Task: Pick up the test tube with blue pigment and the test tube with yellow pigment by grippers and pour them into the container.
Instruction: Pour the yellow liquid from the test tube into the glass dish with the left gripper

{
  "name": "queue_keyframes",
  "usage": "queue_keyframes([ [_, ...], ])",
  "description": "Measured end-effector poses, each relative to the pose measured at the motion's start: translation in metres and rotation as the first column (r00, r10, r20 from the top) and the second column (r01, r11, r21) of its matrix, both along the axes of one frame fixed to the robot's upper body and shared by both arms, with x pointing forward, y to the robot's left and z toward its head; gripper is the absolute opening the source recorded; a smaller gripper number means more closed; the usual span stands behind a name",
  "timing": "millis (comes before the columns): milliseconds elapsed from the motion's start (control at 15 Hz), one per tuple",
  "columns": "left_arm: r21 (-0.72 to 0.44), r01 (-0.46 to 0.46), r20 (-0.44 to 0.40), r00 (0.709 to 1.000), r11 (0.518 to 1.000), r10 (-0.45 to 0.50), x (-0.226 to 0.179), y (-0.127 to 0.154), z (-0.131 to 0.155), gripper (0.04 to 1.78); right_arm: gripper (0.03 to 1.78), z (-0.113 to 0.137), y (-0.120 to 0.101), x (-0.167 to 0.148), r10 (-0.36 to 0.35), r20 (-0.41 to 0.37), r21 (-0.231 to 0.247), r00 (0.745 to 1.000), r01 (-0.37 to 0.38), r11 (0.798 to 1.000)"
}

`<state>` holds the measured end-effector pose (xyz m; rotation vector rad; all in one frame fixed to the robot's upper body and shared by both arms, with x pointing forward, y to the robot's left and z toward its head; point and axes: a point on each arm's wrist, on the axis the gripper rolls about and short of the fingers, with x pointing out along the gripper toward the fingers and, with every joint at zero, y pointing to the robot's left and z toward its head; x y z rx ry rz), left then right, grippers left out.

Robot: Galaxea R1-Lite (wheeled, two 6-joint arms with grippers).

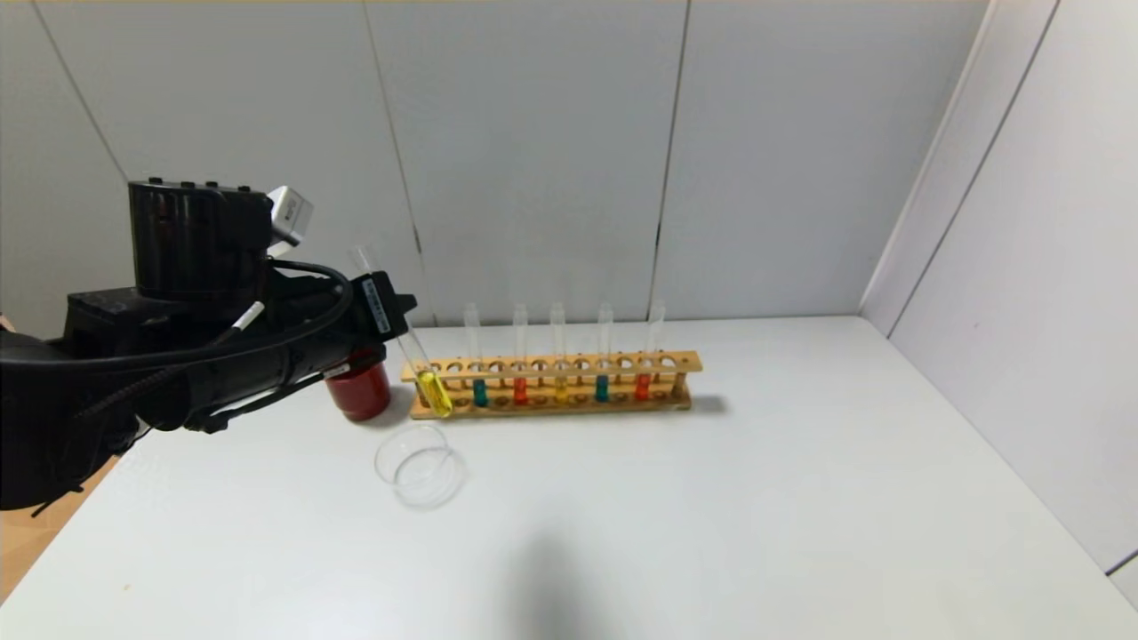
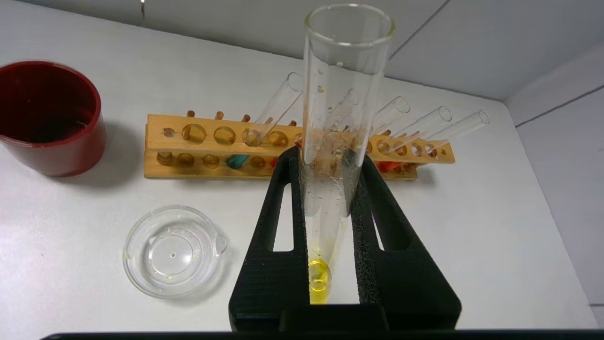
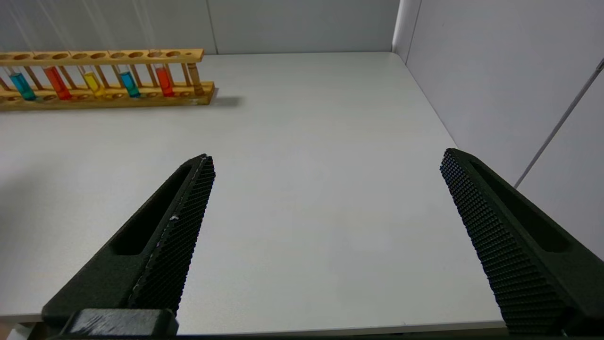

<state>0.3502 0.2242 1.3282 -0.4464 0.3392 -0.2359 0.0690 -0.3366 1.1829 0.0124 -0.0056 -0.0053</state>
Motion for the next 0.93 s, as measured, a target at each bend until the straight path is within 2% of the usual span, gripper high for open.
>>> queue_keyframes([
  [533,-0.152,-0.053,-0.062,0.997,0.987,0.044,-0.009,-0.011,-0.002,0.32,1.75,0.0,0.0,0.0,0.0,0.0,0.0,1.0,0.0,1.0],
  [933,-0.161,-0.097,-0.107,0.991,0.982,0.08,-0.006,-0.015,-0.014,0.32,1.75,0.0,0.0,0.0,0.0,0.0,0.0,1.0,0.0,1.0],
])
